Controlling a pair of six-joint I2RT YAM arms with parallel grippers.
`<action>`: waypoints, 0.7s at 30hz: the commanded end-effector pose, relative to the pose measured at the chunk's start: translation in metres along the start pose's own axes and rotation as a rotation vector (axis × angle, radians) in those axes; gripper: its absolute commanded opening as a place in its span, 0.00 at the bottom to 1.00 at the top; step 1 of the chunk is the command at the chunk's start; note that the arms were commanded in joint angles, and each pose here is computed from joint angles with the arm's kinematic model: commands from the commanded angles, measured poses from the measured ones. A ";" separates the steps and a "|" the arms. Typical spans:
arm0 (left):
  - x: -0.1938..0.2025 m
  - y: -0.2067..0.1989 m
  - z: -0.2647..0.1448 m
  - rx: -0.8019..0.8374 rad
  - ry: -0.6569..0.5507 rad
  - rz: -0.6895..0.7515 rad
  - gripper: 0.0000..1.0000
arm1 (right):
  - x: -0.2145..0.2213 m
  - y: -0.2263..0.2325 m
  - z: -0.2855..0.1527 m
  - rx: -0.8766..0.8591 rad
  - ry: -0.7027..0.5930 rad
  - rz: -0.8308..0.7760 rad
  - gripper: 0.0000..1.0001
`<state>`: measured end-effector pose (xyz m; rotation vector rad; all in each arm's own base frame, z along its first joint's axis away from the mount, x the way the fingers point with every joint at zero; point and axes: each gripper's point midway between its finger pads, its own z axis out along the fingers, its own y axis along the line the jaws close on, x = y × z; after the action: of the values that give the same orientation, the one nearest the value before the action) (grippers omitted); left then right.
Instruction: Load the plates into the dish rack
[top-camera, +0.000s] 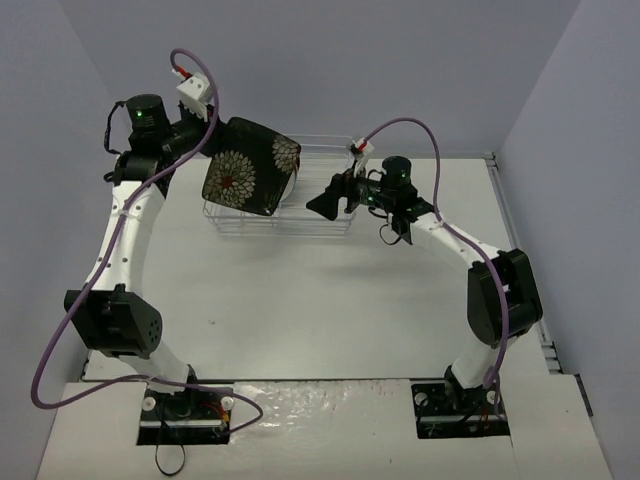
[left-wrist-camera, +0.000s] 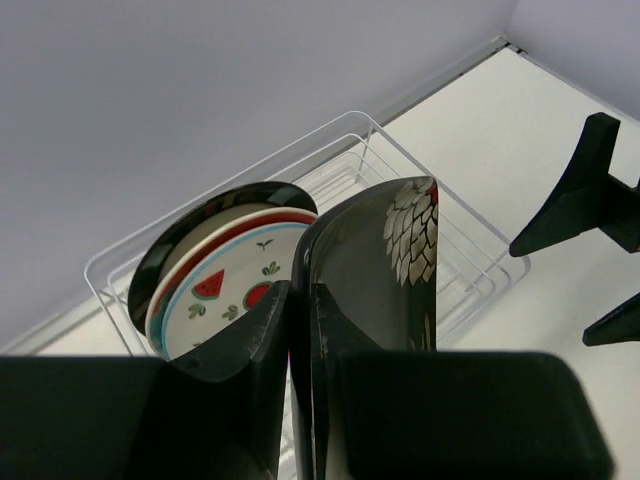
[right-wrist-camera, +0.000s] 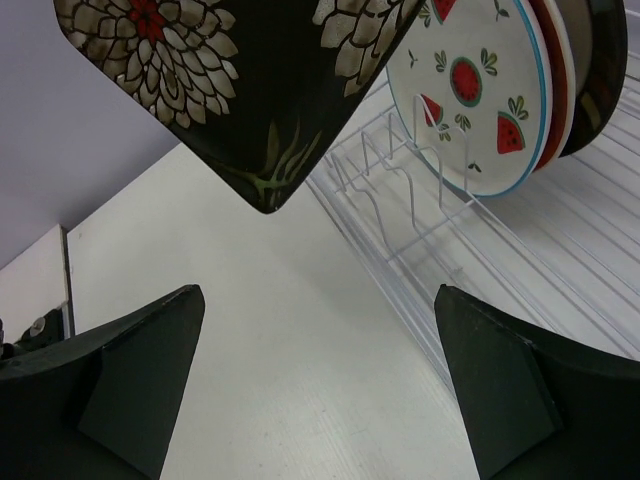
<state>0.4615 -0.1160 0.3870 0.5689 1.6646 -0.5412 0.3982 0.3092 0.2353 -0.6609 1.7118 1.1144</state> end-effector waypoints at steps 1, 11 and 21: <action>-0.090 -0.002 -0.013 -0.066 -0.172 0.400 0.00 | -0.037 0.007 -0.014 0.038 -0.080 -0.119 0.97; -0.084 0.001 0.001 -0.031 -0.107 0.770 0.00 | -0.045 -0.025 -0.055 0.246 -0.112 -0.138 0.97; -0.039 -0.002 0.023 0.088 0.077 1.138 0.00 | -0.036 -0.054 -0.084 0.353 -0.117 -0.092 0.97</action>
<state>0.4811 -0.1284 0.3478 1.3256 1.4746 -0.0257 0.4168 0.2145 0.2305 -0.4424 1.7948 0.7724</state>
